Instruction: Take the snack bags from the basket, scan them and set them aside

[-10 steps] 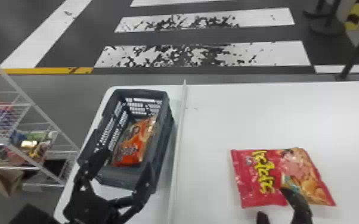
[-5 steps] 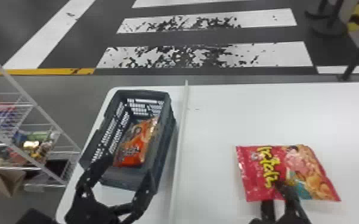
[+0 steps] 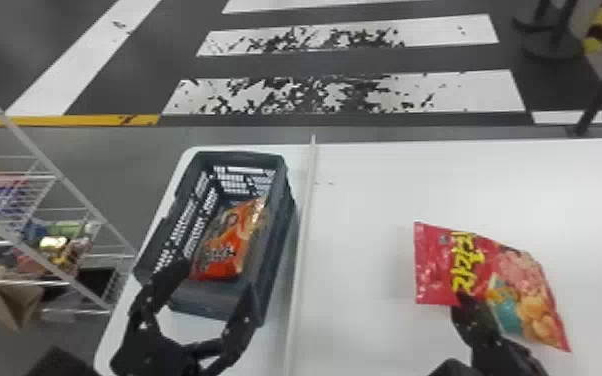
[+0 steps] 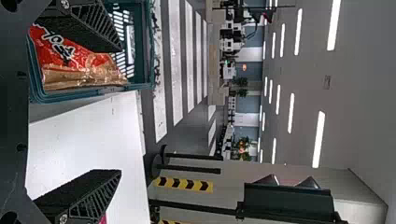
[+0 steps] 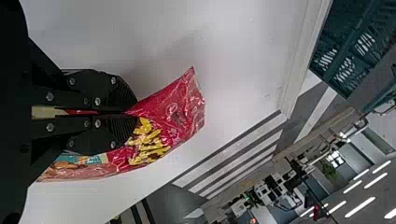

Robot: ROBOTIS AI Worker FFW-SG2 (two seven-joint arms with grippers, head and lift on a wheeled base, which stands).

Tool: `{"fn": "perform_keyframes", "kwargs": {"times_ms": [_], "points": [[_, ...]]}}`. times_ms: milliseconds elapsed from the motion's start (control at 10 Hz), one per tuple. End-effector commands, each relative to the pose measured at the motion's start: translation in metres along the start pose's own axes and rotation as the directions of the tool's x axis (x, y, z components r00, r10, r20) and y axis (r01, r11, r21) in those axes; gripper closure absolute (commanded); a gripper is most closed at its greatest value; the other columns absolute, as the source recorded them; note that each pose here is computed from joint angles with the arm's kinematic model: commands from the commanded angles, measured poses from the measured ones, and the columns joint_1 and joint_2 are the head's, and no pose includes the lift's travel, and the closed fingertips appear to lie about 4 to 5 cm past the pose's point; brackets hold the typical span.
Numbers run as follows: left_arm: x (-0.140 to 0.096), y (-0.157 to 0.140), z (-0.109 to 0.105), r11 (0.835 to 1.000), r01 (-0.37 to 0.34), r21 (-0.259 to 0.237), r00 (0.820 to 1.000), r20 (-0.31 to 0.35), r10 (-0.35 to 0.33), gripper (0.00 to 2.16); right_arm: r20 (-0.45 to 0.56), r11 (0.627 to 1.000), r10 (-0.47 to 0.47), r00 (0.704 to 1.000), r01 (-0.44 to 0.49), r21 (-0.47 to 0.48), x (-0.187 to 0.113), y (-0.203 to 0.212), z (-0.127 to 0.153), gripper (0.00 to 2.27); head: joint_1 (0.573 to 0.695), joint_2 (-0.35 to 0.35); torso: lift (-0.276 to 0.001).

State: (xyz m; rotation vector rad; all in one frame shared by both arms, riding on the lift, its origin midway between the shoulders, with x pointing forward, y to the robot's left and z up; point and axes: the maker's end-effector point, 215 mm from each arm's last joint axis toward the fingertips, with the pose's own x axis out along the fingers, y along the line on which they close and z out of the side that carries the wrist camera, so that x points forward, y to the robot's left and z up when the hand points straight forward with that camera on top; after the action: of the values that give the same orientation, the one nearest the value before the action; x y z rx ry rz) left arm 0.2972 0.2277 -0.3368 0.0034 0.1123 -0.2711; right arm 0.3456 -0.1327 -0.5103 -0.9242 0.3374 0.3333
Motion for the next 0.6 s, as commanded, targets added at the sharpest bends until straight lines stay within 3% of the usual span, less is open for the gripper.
{"fn": "perform_keyframes", "kwargs": {"times_ms": [0,200,300,400,500], "points": [[0.0,0.0,0.002,1.0,0.002,-0.001,1.0,0.004,-0.002,0.07,0.024,0.997,-0.05,0.998,0.048,0.064,-0.005,-0.034,0.013,2.25,0.695,0.179,-0.075],[0.0,-0.001,0.002,1.0,0.008,-0.002,1.0,0.004,-0.008,0.07,0.04,0.974,-0.086,0.995,0.076,0.215,-0.013,-0.086,0.028,2.25,0.695,0.149,-0.075],[0.001,-0.002,0.001,1.0,0.011,-0.003,1.0,0.002,-0.011,0.07,0.046,0.94,-0.09,0.995,0.07,0.334,-0.018,-0.109,0.033,2.25,0.695,0.132,-0.075],[0.002,-0.004,-0.001,1.0,0.016,-0.005,1.0,0.003,-0.016,0.07,0.065,0.859,-0.085,0.994,0.04,0.51,-0.022,-0.13,0.04,2.25,0.695,0.111,-0.075],[0.002,-0.005,0.0,1.0,0.02,-0.004,1.0,0.004,-0.02,0.07,0.094,0.754,-0.077,0.993,-0.003,0.657,-0.025,-0.142,0.044,2.25,0.695,0.096,-0.075]]}}
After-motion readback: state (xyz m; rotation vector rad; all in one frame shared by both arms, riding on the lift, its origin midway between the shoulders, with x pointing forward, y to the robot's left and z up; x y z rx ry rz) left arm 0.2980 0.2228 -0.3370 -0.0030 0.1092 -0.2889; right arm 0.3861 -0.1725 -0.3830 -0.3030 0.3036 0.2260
